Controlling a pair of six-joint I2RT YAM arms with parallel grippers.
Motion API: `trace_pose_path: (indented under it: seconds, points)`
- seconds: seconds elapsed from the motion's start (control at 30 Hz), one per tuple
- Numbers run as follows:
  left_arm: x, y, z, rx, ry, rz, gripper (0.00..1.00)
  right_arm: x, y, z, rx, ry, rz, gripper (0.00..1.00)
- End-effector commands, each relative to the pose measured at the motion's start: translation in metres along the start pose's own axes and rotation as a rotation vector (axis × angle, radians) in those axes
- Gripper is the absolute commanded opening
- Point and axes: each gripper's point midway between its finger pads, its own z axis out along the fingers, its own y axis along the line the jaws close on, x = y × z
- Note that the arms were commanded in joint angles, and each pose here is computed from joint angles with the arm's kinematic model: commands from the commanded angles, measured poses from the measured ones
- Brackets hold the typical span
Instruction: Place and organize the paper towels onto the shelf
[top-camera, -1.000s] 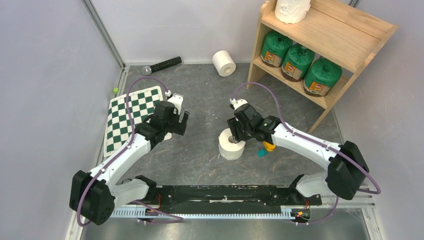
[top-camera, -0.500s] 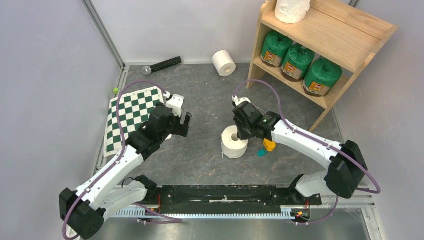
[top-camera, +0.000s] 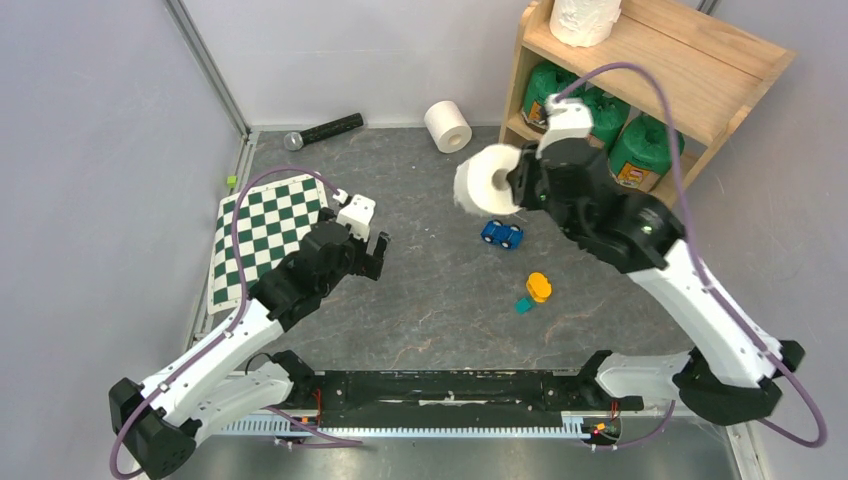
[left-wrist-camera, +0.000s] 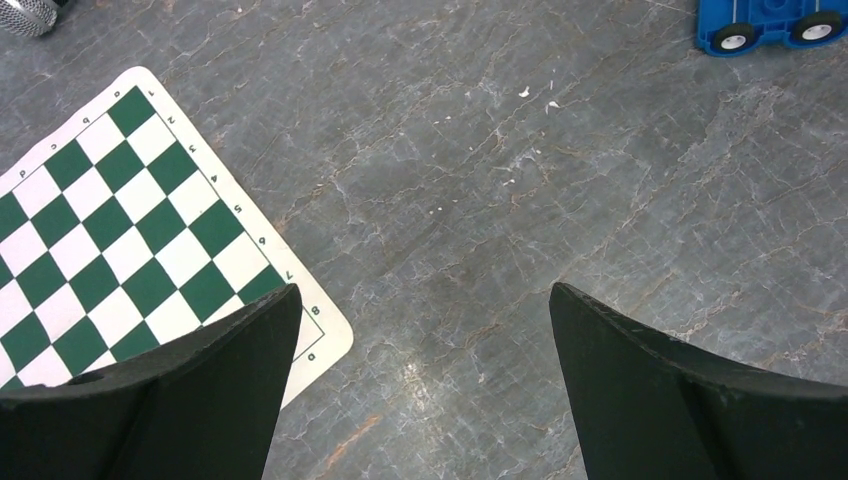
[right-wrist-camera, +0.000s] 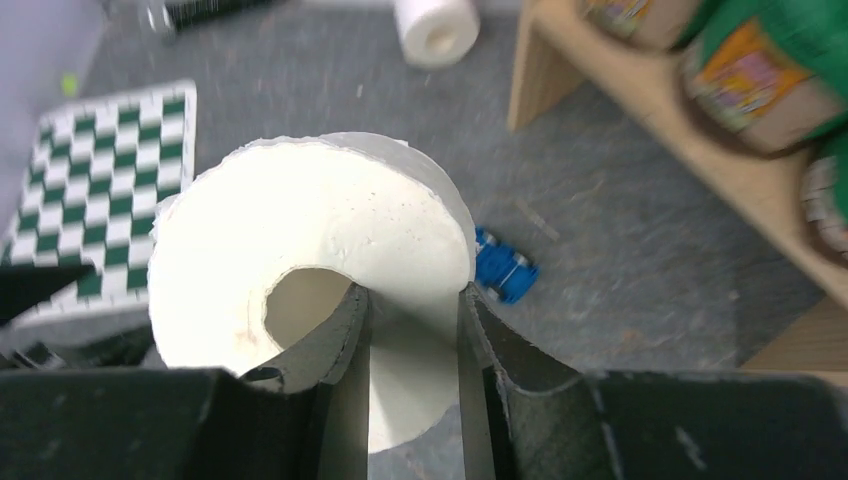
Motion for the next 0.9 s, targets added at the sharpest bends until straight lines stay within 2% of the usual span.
trace_pose_path:
  seconds: [0.0, 0.23, 0.47, 0.57, 0.67, 0.87]
  points:
    - [-0.016, 0.002, -0.006, -0.009, -0.063, -0.030, 0.99, -0.082, -0.044, -0.051, 0.156, -0.265, 0.084, 0.00]
    - [-0.015, 0.003, -0.009, -0.008, -0.064, -0.032, 0.99, -0.143, -0.082, -0.097, 0.318, -0.457, 0.100, 0.00]
    - [-0.013, 0.004, -0.008, -0.021, -0.045, -0.021, 0.99, -0.171, -0.119, -0.122, 0.574, -0.541, 0.059, 0.00]
    - [-0.013, 0.007, -0.008, -0.035, -0.040, -0.019, 0.99, -0.185, -0.127, -0.132, 0.631, -0.573, 0.043, 0.00]
    - [-0.012, 0.007, -0.007, -0.038, -0.032, -0.014, 1.00, -0.197, -0.126, -0.132, 0.655, -0.589, 0.019, 0.00]
    - [-0.011, 0.007, -0.005, -0.040, -0.022, -0.008, 0.99, -0.219, -0.118, -0.101, 0.663, -0.589, -0.049, 0.00]
